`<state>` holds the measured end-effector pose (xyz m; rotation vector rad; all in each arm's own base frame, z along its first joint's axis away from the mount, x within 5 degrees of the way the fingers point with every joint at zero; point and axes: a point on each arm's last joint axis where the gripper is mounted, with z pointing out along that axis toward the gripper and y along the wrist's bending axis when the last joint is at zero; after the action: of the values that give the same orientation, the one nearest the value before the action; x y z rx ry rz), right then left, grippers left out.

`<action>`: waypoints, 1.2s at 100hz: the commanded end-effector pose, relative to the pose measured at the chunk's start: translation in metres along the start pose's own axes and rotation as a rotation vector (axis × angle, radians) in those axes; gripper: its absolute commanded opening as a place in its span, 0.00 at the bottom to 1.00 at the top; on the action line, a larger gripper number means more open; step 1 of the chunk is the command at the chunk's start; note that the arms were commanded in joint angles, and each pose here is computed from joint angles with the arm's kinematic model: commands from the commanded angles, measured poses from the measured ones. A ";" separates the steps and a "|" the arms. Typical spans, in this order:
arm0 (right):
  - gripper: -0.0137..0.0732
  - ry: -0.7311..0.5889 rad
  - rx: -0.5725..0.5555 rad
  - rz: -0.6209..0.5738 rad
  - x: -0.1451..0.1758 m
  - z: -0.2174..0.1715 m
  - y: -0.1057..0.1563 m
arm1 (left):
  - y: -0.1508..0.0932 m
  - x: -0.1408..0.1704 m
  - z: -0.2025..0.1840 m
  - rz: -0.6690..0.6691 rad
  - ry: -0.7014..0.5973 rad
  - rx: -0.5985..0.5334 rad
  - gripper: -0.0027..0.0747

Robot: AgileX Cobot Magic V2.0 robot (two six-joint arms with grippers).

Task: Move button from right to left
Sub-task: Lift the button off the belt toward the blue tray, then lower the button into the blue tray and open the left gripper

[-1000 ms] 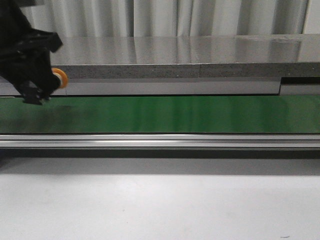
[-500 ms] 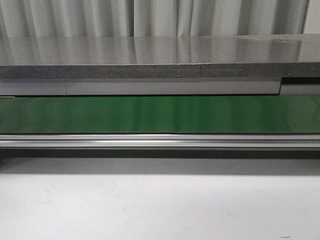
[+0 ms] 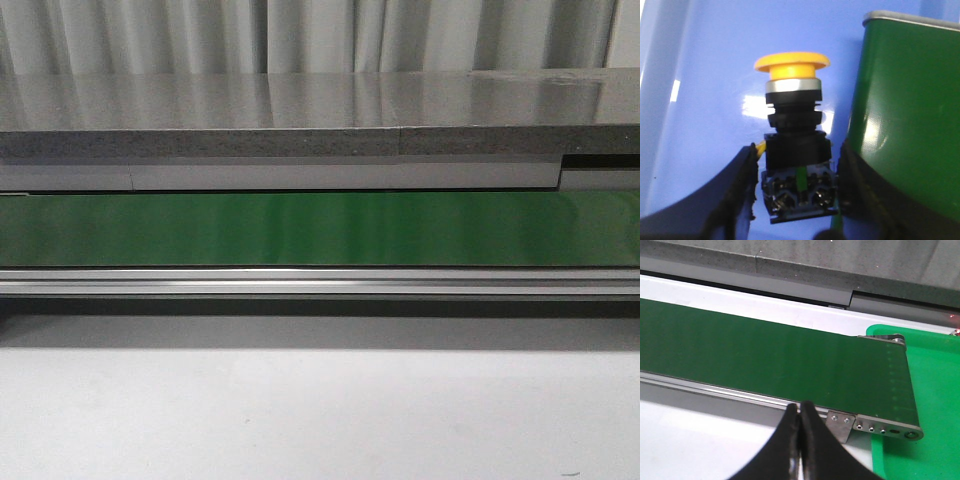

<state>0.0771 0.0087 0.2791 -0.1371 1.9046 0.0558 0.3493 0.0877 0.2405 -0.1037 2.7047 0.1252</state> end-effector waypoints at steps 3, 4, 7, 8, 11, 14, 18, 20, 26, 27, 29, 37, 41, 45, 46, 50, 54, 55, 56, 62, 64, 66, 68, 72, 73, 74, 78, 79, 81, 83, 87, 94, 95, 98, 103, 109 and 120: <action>0.08 -0.102 0.001 -0.008 -0.015 -0.004 0.000 | 0.002 -0.014 -0.009 -0.003 -0.101 -0.017 0.15; 0.08 -0.102 0.001 -0.008 -0.015 -0.004 0.000 | 0.002 -0.014 -0.008 -0.003 -0.099 -0.017 0.15; 0.08 -0.102 0.001 -0.008 -0.015 -0.004 0.000 | 0.002 -0.013 -0.004 -0.003 -0.089 -0.015 0.15; 0.08 -0.102 0.001 -0.008 -0.015 -0.004 0.000 | 0.002 -0.013 -0.004 -0.003 -0.088 -0.015 0.15; 0.08 -0.102 0.001 -0.008 -0.015 -0.004 0.000 | 0.002 -0.013 -0.002 -0.003 -0.084 -0.014 0.15; 0.08 -0.102 0.001 -0.008 -0.015 -0.004 0.000 | 0.002 -0.013 0.000 -0.003 -0.080 -0.014 0.15; 0.08 -0.102 0.001 -0.008 -0.015 -0.004 0.000 | 0.002 -0.013 0.001 -0.003 -0.077 -0.013 0.16; 0.08 -0.102 0.001 -0.008 -0.015 -0.004 0.000 | 0.002 -0.013 0.001 -0.003 -0.077 -0.013 0.16; 0.08 -0.102 0.001 -0.008 -0.015 -0.004 0.000 | 0.002 -0.013 0.002 -0.003 -0.075 -0.013 0.20; 0.08 -0.102 0.001 -0.008 -0.015 -0.004 0.000 | 0.002 -0.013 0.002 -0.003 -0.075 -0.013 0.21; 0.08 -0.102 0.001 -0.008 -0.015 -0.004 0.000 | 0.002 -0.013 0.002 -0.003 -0.075 -0.013 0.23; 0.08 -0.102 0.001 -0.008 -0.015 -0.004 0.000 | 0.002 -0.013 0.002 -0.003 -0.081 -0.014 0.35; 0.08 -0.102 0.001 -0.008 -0.015 -0.004 0.000 | 0.002 -0.013 0.002 -0.003 -0.081 -0.014 0.41; 0.08 -0.102 0.001 -0.008 -0.015 -0.004 0.000 | 0.002 -0.013 0.002 -0.003 -0.081 -0.014 0.49; 0.08 -0.102 0.001 -0.008 -0.015 -0.004 0.000 | 0.002 -0.013 0.002 -0.003 -0.081 -0.014 0.51; 0.08 -0.102 0.001 -0.008 -0.015 -0.004 0.000 | 0.002 -0.013 0.002 -0.003 -0.081 -0.014 0.58; 0.08 -0.102 0.001 -0.008 -0.015 -0.004 0.000 | 0.002 -0.013 0.002 -0.003 -0.081 -0.014 0.62; 0.08 -0.102 0.001 -0.008 -0.015 -0.004 0.000 | 0.002 -0.013 0.002 -0.003 -0.081 -0.014 0.63; 0.08 -0.102 0.001 -0.008 -0.015 -0.004 0.000 | 0.002 -0.013 0.002 -0.003 -0.081 -0.014 0.64; 0.08 -0.102 0.001 -0.008 -0.015 -0.004 0.000 | 0.002 -0.013 0.002 -0.003 -0.083 -0.014 0.67; 0.08 -0.102 0.001 -0.008 -0.015 -0.004 0.000 | 0.002 -0.013 0.002 -0.003 -0.083 -0.014 0.67; 0.08 -0.102 0.001 -0.008 -0.015 -0.004 0.000 | 0.002 -0.013 0.002 -0.003 -0.083 -0.014 0.67; 0.08 -0.102 0.001 -0.008 -0.015 -0.004 0.000 | 0.002 -0.014 0.002 -0.003 -0.085 -0.014 0.67; 0.08 -0.102 0.001 -0.008 -0.015 -0.004 0.000 | 0.002 -0.014 0.002 -0.003 -0.087 -0.015 0.67; 0.08 -0.102 0.001 -0.008 -0.015 -0.004 0.000 | 0.002 -0.014 0.002 -0.003 -0.087 -0.015 0.67; 0.08 -0.102 0.001 -0.008 -0.015 -0.004 0.000 | 0.002 -0.014 0.002 -0.003 -0.087 -0.015 0.67; 0.08 -0.102 0.001 -0.008 -0.015 -0.004 0.000 | 0.002 -0.014 0.002 -0.003 -0.089 -0.015 0.67; 0.08 -0.102 0.001 -0.008 -0.015 -0.004 0.000 | 0.002 -0.014 0.001 -0.003 -0.091 -0.015 0.67; 0.08 -0.102 0.001 -0.008 -0.015 -0.004 0.000 | 0.002 -0.014 0.000 -0.007 -0.094 -0.012 0.67; 0.08 -0.102 0.001 -0.008 -0.015 -0.004 0.000 | 0.002 -0.014 -0.001 -0.011 -0.097 -0.009 0.67; 0.08 -0.102 0.001 -0.008 -0.015 -0.004 0.000 | 0.002 -0.015 -0.005 -0.015 -0.109 -0.008 0.67; 0.08 -0.102 0.001 -0.008 -0.015 -0.004 0.000 | 0.000 -0.016 -0.015 -0.009 -0.137 -0.010 0.67; 0.08 -0.102 0.001 -0.008 -0.015 -0.004 0.000 | 0.000 -0.016 -0.016 -0.010 -0.140 -0.010 0.67; 0.08 -0.102 0.001 -0.008 -0.015 -0.004 0.000 | 0.000 -0.017 -0.023 -0.009 -0.160 -0.013 0.67; 0.08 -0.102 0.001 -0.008 -0.015 -0.004 0.000 | -0.001 -0.018 -0.035 -0.017 -0.196 -0.011 0.67; 0.08 -0.102 0.001 -0.008 -0.015 -0.004 0.000 | -0.001 -0.019 -0.050 -0.024 -0.240 -0.011 0.67; 0.08 -0.102 0.001 -0.008 -0.015 -0.004 0.000 | -0.003 -0.018 -0.084 -0.050 -0.330 0.004 0.67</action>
<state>0.0771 0.0087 0.2791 -0.1371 1.9046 0.0558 0.3420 0.0837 0.2749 -0.1249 2.5600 0.1189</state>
